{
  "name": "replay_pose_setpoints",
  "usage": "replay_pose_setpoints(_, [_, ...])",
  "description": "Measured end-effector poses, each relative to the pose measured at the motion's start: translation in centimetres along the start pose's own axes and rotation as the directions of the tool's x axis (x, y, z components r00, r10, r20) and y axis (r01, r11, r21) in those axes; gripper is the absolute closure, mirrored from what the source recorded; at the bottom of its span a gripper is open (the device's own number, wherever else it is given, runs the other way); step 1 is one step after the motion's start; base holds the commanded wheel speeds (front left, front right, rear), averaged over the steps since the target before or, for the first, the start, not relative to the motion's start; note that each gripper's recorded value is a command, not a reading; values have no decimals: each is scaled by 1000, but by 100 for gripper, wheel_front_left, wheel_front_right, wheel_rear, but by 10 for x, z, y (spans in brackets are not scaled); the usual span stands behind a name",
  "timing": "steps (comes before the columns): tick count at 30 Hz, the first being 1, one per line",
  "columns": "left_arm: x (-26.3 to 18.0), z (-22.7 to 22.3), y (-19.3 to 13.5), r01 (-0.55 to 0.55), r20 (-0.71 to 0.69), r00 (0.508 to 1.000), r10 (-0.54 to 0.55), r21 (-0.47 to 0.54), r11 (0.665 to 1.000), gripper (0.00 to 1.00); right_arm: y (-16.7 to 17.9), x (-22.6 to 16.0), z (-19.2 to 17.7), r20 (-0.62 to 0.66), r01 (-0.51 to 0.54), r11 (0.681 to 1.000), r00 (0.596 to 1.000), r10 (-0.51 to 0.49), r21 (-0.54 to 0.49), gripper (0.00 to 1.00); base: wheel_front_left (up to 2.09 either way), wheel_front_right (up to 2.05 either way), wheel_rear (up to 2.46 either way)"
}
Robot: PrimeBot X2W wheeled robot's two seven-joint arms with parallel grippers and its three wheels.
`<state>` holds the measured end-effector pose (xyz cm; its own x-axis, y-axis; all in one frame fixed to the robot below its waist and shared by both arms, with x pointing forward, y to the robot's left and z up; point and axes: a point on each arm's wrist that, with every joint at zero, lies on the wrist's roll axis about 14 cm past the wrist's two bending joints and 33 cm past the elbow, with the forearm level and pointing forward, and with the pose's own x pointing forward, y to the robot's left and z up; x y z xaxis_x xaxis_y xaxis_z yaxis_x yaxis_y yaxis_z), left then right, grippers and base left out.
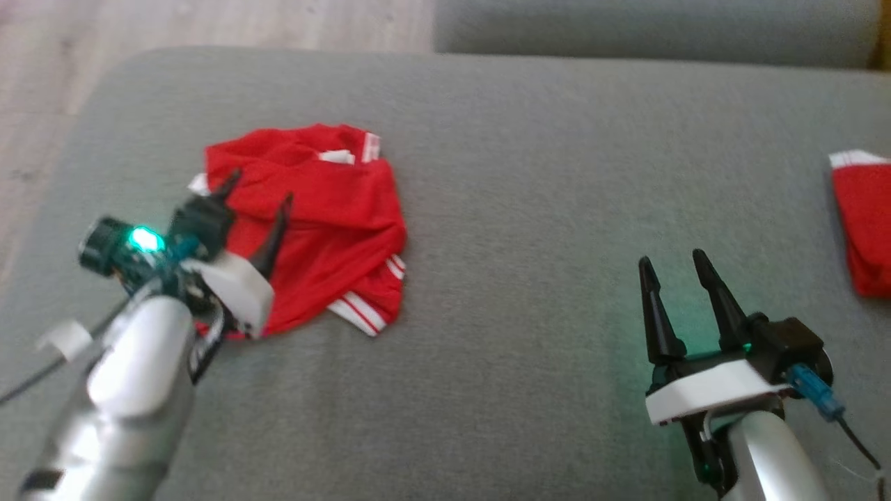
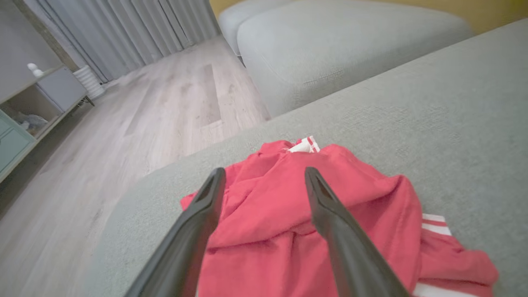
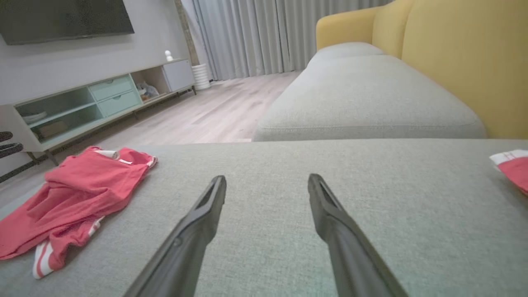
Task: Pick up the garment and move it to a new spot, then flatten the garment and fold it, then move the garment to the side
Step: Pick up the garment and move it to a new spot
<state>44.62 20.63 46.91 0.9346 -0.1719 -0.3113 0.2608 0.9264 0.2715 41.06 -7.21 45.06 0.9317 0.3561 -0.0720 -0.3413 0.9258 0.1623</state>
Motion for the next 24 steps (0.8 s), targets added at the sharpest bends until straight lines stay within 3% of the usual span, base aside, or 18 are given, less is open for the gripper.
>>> replay_pose_setpoints(6, [36,-13,-16,119,-114,987,-114,36,992,0,-21,-3,-12,-30,58,998,998,-57,10,0,0,0,0])
replay_pose_setpoints(12, [62,-25,-9,145,-191,973,-131,60,988,0,-37,-4,-15,-37,98,995,994,-98,10,0,0,0,0])
replay_pose_setpoints(20, [65,-45,-41,244,-261,938,-227,32,969,0,-51,-12,-15,-39,146,989,989,-145,6,0,0,0,0])
replay_pose_setpoints(21, [62,-47,-44,256,-269,933,-239,30,966,51,-51,-13,-13,-33,146,989,989,-146,5,0,0,0,0])
replay_pose_setpoints(22, [61,-47,-45,260,-272,931,-243,30,965,69,-51,-13,-12,-30,146,989,989,-145,4,0,0,0,0])
replay_pose_setpoints(23, [60,-46,-45,265,-267,931,-247,34,964,100,-51,-13,-11,-27,145,989,989,-145,4,0,0,0,0])
replay_pose_setpoints(24, [60,-43,-45,267,-253,935,-250,37,963,100,-51,-14,-10,-26,145,989,989,-145,3,0,0,0,0])
